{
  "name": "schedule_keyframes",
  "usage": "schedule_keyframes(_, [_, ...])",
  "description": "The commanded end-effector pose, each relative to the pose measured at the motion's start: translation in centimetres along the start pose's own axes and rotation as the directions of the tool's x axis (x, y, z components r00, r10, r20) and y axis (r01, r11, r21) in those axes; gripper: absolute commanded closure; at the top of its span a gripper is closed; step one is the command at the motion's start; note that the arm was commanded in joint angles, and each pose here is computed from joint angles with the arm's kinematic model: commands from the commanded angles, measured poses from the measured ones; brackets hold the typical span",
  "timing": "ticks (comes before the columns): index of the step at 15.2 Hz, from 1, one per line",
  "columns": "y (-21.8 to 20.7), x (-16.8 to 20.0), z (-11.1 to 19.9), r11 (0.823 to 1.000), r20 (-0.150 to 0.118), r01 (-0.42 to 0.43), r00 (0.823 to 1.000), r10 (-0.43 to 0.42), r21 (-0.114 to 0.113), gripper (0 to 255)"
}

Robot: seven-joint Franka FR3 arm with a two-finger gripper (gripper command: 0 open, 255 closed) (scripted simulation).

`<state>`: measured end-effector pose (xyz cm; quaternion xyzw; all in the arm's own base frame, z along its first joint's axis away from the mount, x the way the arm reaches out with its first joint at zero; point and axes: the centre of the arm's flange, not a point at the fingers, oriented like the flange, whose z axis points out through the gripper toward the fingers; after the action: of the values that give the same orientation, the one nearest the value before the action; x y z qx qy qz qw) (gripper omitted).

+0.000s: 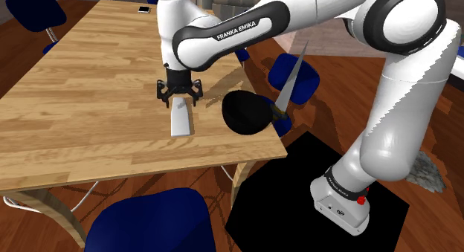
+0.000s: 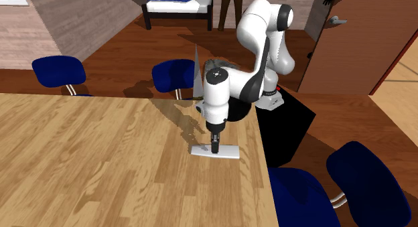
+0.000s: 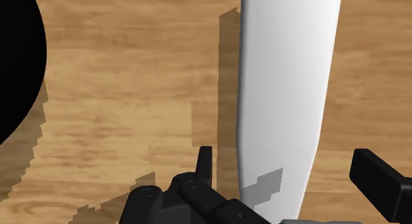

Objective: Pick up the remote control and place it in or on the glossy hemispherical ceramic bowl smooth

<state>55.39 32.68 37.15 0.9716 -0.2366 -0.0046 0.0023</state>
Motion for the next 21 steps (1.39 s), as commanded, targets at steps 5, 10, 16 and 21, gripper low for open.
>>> schedule_keyframes(5, [-0.7, 0.3, 3.0, 1.000, 0.000, -0.011, 1.000, 0.011, -0.001, 0])
schedule_keyframes(10, [-0.7, 0.3, 4.4, 1.000, 0.000, -0.011, 1.000, 0.011, -0.001, 0])
schedule_keyframes(16, [-0.7, 0.3, 4.4, 1.000, 0.000, -0.011, 1.000, 0.011, -0.001, 255])
schedule_keyframes(21, [-0.7, 0.3, 4.4, 1.000, 0.000, -0.011, 1.000, 0.011, -0.001, 255])
